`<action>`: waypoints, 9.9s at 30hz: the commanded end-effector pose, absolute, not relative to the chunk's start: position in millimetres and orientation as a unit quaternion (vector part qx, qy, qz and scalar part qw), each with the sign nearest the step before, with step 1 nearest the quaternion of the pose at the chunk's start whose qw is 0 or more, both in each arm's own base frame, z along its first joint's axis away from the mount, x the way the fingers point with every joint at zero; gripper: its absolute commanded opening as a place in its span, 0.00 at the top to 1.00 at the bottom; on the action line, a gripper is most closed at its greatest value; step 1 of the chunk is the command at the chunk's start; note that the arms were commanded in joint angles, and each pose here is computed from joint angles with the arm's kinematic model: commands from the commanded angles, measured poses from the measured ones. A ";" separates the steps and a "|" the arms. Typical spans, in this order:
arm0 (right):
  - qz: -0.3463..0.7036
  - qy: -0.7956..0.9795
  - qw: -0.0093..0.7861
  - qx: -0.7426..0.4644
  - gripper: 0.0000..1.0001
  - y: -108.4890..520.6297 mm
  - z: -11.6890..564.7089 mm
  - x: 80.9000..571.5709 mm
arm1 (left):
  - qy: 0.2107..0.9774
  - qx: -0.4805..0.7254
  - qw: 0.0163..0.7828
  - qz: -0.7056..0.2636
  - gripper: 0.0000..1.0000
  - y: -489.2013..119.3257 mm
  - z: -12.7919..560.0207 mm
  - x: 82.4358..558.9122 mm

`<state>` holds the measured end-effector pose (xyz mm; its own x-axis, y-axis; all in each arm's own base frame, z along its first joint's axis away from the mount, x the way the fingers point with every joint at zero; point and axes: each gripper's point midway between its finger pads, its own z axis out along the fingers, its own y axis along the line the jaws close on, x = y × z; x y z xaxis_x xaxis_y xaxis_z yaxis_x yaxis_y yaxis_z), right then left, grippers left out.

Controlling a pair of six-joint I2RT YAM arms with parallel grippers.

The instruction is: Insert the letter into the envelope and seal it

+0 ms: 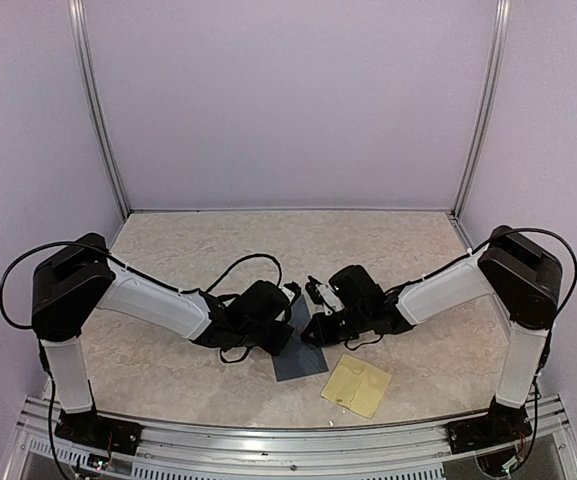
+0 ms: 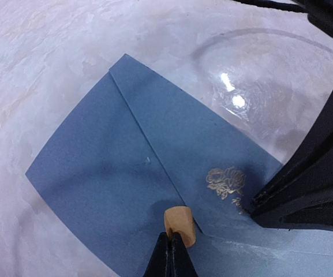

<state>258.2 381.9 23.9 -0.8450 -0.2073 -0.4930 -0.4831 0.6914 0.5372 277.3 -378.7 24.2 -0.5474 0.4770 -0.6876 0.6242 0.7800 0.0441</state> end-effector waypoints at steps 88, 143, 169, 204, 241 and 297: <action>0.321 0.913 0.161 -0.192 0.96 368.3 -3.2 239.6 | 0.847 0.396 0.355 -0.014 1.00 -385.2 21.6 266.4; 0.331 0.908 0.171 -0.193 0.96 371.0 12.7 241.1 | 0.842 0.362 0.370 -0.154 0.41 -375.7 81.8 229.4; 0.355 0.880 0.207 -0.238 0.95 407.2 68.8 262.1 | 0.869 0.146 0.396 -0.259 0.60 -346.0 106.3 251.6; 0.303 0.922 0.142 -0.196 0.97 386.1 -13.3 251.6 | 0.866 0.148 0.399 -0.264 0.60 -347.2 110.9 241.7; 0.314 0.917 0.143 -0.201 0.95 394.5 -6.8 251.8 | 0.869 0.139 0.397 -0.259 0.63 -345.9 110.2 234.4; 0.356 0.889 0.196 -0.213 0.96 417.2 56.5 260.9 | 0.875 0.162 0.373 -0.264 0.91 -379.7 40.3 303.2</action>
